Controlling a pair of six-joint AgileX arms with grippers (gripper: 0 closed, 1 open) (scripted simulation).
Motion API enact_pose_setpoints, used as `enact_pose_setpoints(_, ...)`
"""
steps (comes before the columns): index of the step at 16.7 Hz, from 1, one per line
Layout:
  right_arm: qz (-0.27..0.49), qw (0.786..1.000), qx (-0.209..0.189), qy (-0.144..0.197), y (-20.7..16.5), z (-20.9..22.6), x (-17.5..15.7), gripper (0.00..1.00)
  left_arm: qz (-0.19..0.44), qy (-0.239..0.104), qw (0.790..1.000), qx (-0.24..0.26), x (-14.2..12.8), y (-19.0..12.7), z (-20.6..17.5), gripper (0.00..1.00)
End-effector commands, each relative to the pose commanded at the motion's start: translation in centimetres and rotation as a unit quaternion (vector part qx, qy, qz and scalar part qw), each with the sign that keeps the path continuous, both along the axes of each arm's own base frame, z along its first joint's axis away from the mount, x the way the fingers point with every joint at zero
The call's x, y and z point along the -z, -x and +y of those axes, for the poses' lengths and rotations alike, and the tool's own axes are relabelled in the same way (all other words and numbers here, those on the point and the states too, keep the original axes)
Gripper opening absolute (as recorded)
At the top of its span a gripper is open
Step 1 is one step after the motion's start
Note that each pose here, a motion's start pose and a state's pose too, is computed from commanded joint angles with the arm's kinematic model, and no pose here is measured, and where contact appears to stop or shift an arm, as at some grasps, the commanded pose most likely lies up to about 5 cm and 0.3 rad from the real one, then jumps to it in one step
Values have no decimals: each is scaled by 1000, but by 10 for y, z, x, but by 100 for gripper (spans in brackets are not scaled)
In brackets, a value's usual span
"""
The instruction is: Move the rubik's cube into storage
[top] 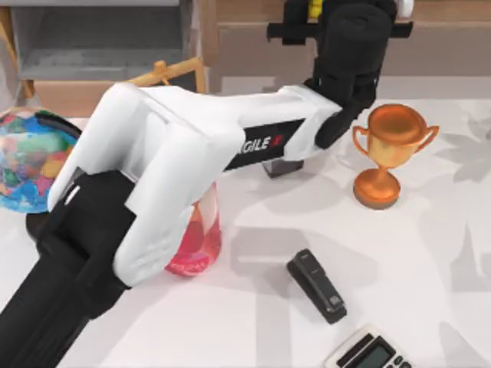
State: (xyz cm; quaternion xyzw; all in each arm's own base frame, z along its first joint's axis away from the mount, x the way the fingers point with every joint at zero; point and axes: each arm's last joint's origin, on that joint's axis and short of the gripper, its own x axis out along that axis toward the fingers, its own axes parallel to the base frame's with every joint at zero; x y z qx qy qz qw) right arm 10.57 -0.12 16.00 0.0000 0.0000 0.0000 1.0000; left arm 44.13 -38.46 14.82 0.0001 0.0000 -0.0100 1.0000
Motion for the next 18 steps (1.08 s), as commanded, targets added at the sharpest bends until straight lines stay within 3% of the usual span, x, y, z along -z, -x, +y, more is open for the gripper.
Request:
enact_pose_setpoints(10,0,1000,0,0,0,0,0,100,-1,0,1000,-3,-9,3,0,0)
enact_pose_setpoints(18,0,1000,0,0,0,0,0,100,14,-15,1000,8,-15,26,-6,0)
